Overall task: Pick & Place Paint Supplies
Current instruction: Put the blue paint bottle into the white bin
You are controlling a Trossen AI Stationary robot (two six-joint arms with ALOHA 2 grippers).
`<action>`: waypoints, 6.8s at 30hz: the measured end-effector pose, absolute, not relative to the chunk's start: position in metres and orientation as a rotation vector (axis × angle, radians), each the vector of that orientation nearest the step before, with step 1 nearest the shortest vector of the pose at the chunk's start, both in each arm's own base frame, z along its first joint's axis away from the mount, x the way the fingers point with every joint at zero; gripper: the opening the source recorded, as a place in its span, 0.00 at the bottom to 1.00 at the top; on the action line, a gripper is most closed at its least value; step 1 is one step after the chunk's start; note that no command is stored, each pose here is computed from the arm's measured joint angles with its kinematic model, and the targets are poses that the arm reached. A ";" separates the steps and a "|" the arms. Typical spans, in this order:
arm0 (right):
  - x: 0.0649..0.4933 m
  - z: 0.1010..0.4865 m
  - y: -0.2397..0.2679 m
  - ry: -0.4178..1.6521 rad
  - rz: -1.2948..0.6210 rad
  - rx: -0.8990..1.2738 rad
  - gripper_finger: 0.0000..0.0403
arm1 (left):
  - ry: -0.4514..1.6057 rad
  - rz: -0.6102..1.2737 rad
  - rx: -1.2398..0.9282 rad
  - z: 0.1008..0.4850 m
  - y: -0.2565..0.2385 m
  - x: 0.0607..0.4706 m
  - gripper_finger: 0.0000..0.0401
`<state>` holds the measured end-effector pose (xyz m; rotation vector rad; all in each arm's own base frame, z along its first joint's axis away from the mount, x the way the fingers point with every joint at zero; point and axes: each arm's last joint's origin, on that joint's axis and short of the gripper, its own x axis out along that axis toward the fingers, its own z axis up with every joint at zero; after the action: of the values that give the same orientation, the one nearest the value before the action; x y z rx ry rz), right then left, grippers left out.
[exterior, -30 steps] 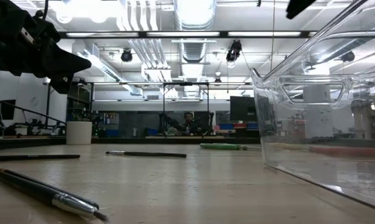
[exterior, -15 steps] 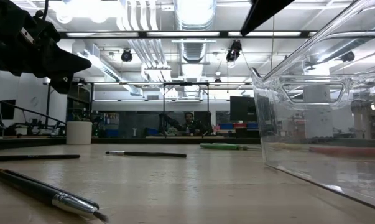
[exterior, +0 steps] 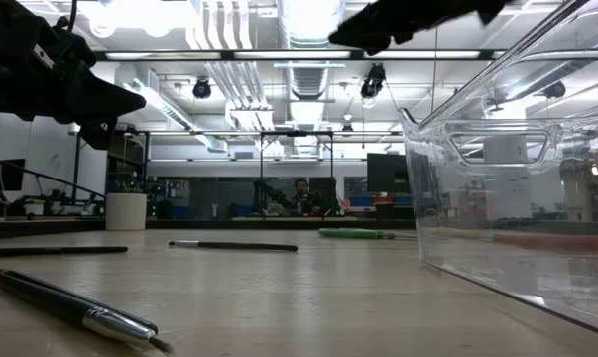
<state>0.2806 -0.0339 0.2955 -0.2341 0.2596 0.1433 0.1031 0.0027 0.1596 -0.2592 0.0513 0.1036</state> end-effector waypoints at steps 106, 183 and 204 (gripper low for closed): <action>0.219 0.253 -0.064 0.155 -0.115 -0.032 0.50 | 0.188 0.211 -0.616 0.206 0.004 0.088 0.00; 0.219 0.253 -0.064 0.155 -0.114 -0.032 0.50 | 1.845 0.689 -1.268 0.163 -0.121 0.149 0.55; 0.219 0.253 -0.064 0.154 -0.114 -0.032 0.50 | 1.965 0.610 -1.250 0.154 -0.119 0.141 0.55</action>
<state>0.2192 -0.0641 0.2526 -0.0320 0.1545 -0.1137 0.1409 -0.1186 0.1537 -1.2502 1.9648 0.6101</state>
